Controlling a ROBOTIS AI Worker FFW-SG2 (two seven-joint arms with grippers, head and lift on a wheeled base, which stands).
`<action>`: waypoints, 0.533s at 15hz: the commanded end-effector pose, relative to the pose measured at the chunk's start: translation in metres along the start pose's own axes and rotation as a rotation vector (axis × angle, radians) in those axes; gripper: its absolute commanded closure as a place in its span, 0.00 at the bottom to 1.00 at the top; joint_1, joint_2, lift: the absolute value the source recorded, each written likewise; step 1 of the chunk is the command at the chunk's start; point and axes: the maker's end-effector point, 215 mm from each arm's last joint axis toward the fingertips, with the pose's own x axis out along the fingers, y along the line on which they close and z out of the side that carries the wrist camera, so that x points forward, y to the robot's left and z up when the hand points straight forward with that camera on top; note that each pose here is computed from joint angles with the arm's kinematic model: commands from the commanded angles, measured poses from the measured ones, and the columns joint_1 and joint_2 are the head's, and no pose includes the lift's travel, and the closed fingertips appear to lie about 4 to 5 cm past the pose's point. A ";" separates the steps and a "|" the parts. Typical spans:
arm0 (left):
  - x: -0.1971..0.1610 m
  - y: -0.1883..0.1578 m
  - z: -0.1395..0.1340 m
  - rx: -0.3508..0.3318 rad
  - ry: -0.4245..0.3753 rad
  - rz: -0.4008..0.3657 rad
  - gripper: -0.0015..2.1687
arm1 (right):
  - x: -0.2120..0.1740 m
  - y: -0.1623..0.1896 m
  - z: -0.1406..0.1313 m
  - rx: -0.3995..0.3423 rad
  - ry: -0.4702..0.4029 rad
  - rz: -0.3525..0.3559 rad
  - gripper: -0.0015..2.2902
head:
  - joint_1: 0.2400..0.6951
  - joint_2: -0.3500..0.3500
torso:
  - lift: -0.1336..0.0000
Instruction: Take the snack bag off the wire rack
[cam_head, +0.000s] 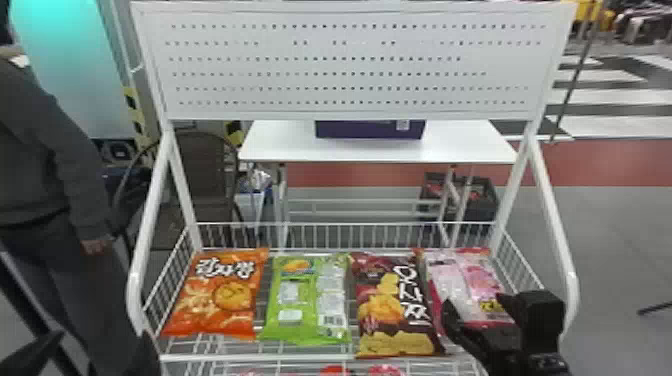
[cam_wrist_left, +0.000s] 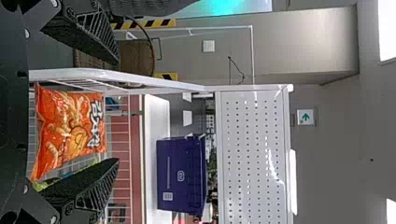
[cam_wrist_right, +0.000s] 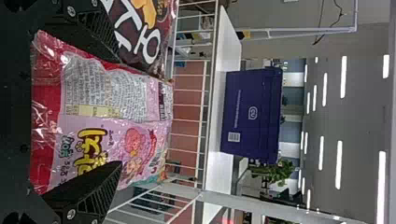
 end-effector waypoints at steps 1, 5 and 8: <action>0.000 0.001 0.000 0.001 0.000 0.002 0.07 | 0.003 -0.002 -0.012 0.002 0.041 -0.006 0.05 | 0.57 0.50 | 1.00; 0.000 0.001 -0.001 0.001 0.003 0.004 0.07 | 0.004 -0.008 -0.025 -0.003 0.086 -0.025 0.09 | 0.57 0.50 | 1.00; 0.000 0.000 0.000 0.000 0.003 0.002 0.07 | -0.001 -0.008 -0.025 0.004 0.085 -0.032 0.73 | 0.57 0.50 | 1.00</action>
